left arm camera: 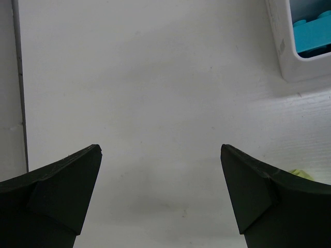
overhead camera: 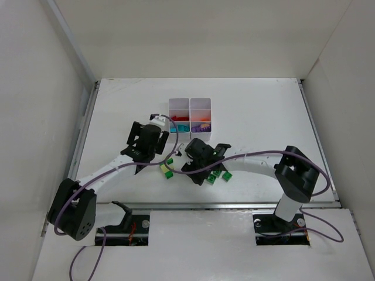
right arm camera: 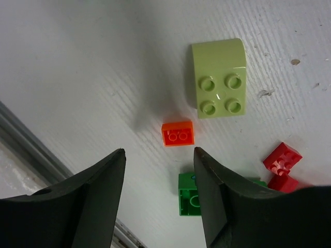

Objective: Sort the legos into containers by color

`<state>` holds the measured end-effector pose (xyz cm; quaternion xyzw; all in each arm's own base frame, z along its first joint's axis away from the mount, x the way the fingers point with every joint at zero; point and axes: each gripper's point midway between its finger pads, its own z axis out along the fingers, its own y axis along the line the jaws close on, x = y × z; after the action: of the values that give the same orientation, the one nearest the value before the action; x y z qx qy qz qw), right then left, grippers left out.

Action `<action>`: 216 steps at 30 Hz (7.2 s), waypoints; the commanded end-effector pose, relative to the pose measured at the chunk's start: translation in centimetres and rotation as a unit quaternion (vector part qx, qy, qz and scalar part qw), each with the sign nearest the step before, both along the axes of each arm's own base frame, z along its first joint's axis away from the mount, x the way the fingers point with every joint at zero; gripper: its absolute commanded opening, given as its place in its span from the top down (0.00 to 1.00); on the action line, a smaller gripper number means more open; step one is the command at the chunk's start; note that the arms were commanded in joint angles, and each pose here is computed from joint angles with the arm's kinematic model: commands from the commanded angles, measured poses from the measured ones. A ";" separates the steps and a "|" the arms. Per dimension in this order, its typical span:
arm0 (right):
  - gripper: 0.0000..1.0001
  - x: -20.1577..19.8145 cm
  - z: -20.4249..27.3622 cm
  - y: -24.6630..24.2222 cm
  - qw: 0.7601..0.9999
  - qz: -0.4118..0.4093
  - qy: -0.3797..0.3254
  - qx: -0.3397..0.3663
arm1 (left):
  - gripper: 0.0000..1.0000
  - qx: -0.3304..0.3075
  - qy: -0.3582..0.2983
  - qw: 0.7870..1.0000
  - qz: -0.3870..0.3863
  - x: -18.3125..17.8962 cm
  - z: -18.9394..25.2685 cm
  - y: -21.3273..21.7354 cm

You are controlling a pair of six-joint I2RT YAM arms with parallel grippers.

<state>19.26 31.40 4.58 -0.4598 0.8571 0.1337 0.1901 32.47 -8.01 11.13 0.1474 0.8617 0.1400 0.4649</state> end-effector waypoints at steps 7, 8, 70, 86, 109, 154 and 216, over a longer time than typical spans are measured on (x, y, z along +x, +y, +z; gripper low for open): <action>0.39 2.3 -0.8 0.7 0.998 -0.044 -0.037 -0.010 | 0.00 -0.009 -0.039 0.999 0.012 0.0 1.7 0.1; 0.41 2.3 -0.8 0.7 0.998 -0.044 -0.037 -0.010 | 0.00 -0.004 -0.038 0.999 0.010 0.0 1.7 0.2; 0.07 26.3 20.3 -2.8 0.910 -0.324 -0.183 0.184 | 0.00 0.001 -0.044 0.995 0.093 6.2 3.0 3.1; 0.00 23.3 21.7 -14.6 0.832 -0.439 -0.333 0.068 | 0.00 -0.005 -0.077 0.994 0.078 10.8 11.9 -0.2; 0.00 11.2 4.3 -10.9 0.935 -0.350 0.008 0.059 | 0.00 -0.074 -0.029 0.996 -0.026 3.7 3.6 -2.0; 1.00 19.1 18.0 -5.7 0.900 -0.335 -0.173 0.220 | 0.00 -0.051 -0.033 0.998 0.016 1.2 2.0 0.8; 0.19 15.5 17.1 -1.4 0.948 -0.166 -0.234 0.135 | 0.00 -0.051 -0.064 0.989 0.122 1.3 2.2 7.1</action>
<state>38.43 32.85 26.22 -0.2228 0.7932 0.1458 0.5477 33.04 -0.96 12.11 0.0194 0.8589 0.1622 0.4853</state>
